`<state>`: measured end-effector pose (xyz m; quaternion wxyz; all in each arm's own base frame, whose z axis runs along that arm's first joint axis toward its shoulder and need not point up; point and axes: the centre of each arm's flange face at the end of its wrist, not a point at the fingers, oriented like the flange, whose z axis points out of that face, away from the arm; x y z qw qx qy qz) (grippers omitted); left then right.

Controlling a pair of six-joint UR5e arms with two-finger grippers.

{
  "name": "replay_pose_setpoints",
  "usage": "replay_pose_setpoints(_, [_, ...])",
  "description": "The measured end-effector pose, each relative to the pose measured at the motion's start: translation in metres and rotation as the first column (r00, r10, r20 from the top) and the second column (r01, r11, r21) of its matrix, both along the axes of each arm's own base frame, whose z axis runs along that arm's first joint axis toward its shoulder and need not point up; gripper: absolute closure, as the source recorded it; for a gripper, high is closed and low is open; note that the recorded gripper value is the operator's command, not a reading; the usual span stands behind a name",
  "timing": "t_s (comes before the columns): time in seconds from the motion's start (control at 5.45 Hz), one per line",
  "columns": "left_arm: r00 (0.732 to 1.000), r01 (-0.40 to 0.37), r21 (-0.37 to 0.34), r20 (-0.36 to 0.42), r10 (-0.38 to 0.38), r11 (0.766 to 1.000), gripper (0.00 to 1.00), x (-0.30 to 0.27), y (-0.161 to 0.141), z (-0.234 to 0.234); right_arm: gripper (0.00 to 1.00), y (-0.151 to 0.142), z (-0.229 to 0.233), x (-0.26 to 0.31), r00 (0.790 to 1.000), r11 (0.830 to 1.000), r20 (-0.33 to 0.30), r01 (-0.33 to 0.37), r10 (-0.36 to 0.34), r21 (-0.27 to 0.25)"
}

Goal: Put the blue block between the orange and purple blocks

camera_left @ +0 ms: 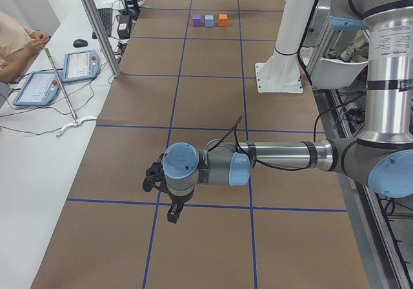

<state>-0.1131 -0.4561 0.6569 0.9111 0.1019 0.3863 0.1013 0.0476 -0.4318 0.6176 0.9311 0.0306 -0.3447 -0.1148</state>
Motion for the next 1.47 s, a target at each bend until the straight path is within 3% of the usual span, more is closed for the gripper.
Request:
replay_pose_setpoints(0.37, [1.0,0.002,-0.03,0.001,-0.002,1.0,0.0,-0.001,0.003,0.014,0.0,0.02,0.019,0.024,0.998,0.998,-0.045,0.046,-0.044,0.04])
replay_pose_setpoints(0.73, [1.0,0.001,-0.038,0.007,0.0,0.999,0.0,-0.001,0.004,0.018,0.0,0.022,0.02,0.024,0.999,0.999,0.024,0.036,-0.037,0.038])
replay_pose_setpoints(1.47, [1.0,-0.001,-0.036,0.006,0.001,0.999,0.0,0.0,0.008,0.019,0.0,0.022,0.029,0.021,0.998,0.999,0.041,0.044,-0.045,0.028])
